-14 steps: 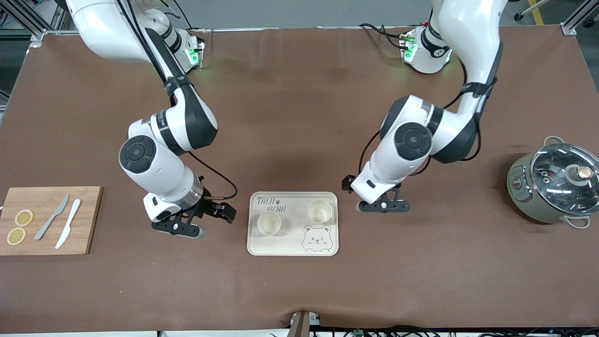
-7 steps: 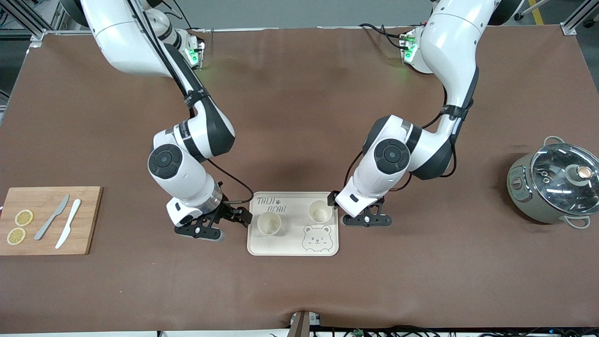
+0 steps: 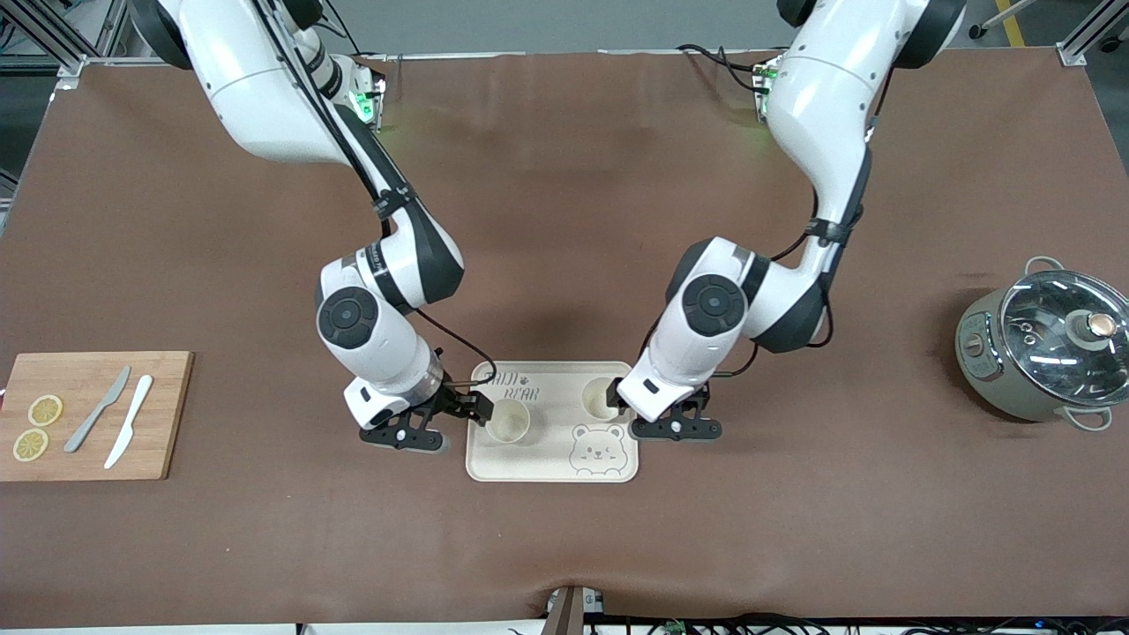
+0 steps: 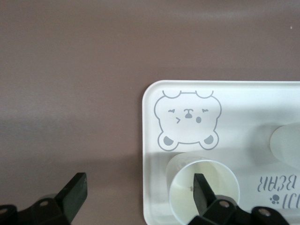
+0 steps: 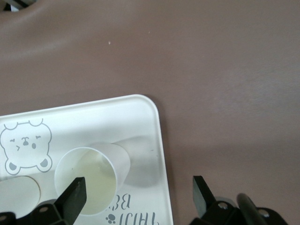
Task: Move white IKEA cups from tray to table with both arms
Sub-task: 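Lower both grippers around the white cups and close on them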
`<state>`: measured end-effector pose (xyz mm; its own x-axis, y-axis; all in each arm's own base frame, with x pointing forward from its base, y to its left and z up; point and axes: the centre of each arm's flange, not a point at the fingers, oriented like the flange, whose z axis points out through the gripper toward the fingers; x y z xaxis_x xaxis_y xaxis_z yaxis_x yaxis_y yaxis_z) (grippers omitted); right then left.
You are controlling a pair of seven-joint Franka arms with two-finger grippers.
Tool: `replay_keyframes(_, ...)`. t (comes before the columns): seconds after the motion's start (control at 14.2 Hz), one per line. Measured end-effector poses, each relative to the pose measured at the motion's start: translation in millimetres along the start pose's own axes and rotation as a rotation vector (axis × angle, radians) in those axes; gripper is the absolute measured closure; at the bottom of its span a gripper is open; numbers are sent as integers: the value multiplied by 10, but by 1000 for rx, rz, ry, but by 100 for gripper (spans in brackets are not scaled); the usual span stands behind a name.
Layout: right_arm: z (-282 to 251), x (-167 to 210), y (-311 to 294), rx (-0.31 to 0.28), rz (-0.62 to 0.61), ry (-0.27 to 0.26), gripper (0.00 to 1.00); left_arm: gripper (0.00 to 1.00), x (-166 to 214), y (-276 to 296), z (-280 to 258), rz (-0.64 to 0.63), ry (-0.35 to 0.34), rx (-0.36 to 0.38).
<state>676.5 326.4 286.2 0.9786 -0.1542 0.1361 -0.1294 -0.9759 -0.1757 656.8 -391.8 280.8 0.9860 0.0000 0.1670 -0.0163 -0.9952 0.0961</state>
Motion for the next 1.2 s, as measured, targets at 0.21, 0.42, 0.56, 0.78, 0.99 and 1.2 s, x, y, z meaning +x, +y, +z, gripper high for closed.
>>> replay_keyframes(0.21, 175, -97, -96, 1, -20, 0, 0, 0, -147, 195, 192, -3, 2, 6)
replay_keyframes(0.42, 287, -160, -143, -5, -34, -6, 0, 0, -160, 214, 217, 0, 2, 9)
replay_keyframes(0.56, 353, -181, -156, -6, -40, -2, 0, 0, -148, 192, 223, 3, 7, 17)
replay_keyframes(0.78, 452, -202, -156, -6, -44, 3, 0, 0, -190, 213, 306, 20, 4, 32)
replay_keyframes(0.99, 528, -224, -180, -2, -56, 19, 0, 0, -236, 245, 406, 23, 4, 36)
replay_keyframes(1.2, 589, -249, -195, -3, -65, 24, 0, 0, -242, 243, 496, 23, 17, 30)
